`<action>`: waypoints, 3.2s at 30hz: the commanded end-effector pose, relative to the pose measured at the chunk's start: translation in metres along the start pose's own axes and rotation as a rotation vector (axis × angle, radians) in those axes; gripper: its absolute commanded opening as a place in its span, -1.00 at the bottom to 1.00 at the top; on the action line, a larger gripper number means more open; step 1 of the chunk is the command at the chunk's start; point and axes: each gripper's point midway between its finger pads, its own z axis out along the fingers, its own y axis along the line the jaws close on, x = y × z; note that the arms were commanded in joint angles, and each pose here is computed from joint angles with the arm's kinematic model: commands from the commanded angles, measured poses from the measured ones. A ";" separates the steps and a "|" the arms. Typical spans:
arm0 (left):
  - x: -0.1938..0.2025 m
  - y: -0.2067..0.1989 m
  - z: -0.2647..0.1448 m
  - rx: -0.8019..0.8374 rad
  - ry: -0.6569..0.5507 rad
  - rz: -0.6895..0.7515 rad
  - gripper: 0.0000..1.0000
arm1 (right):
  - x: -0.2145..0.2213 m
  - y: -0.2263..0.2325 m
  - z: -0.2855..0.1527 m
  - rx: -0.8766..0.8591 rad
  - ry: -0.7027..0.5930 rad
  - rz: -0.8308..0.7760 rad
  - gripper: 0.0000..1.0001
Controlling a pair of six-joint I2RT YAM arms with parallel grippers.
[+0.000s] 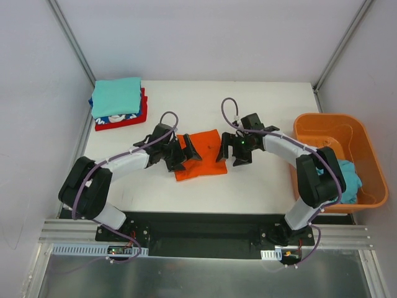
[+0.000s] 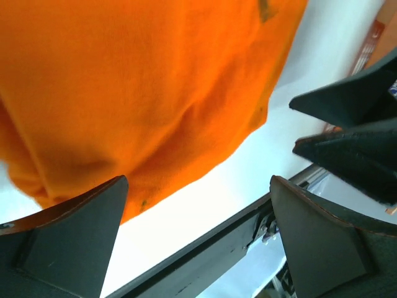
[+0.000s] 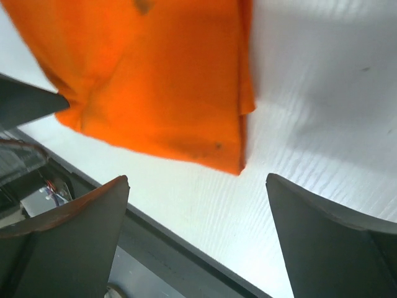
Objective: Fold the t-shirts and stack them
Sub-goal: Put the neatly folded tshirt into the corner of the board with the left arm
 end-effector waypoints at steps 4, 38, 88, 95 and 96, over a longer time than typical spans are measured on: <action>-0.020 0.010 -0.048 -0.156 -0.180 0.047 0.99 | -0.002 0.022 -0.061 0.045 -0.131 -0.141 0.93; -0.121 0.060 0.003 -0.467 -0.194 0.146 -1.00 | 0.037 -0.036 -0.197 0.405 -0.531 -0.223 0.93; -0.385 -0.075 -0.281 -0.783 -0.856 0.875 -1.00 | 0.015 -0.099 -0.206 0.768 -0.542 -0.122 0.93; -0.393 -0.058 -0.285 -0.856 -0.849 0.850 -1.00 | 0.016 -0.101 -0.205 0.780 -0.530 -0.121 0.93; -0.396 -0.052 -0.287 -0.860 -0.850 0.837 -1.00 | 0.016 -0.101 -0.205 0.781 -0.530 -0.120 0.93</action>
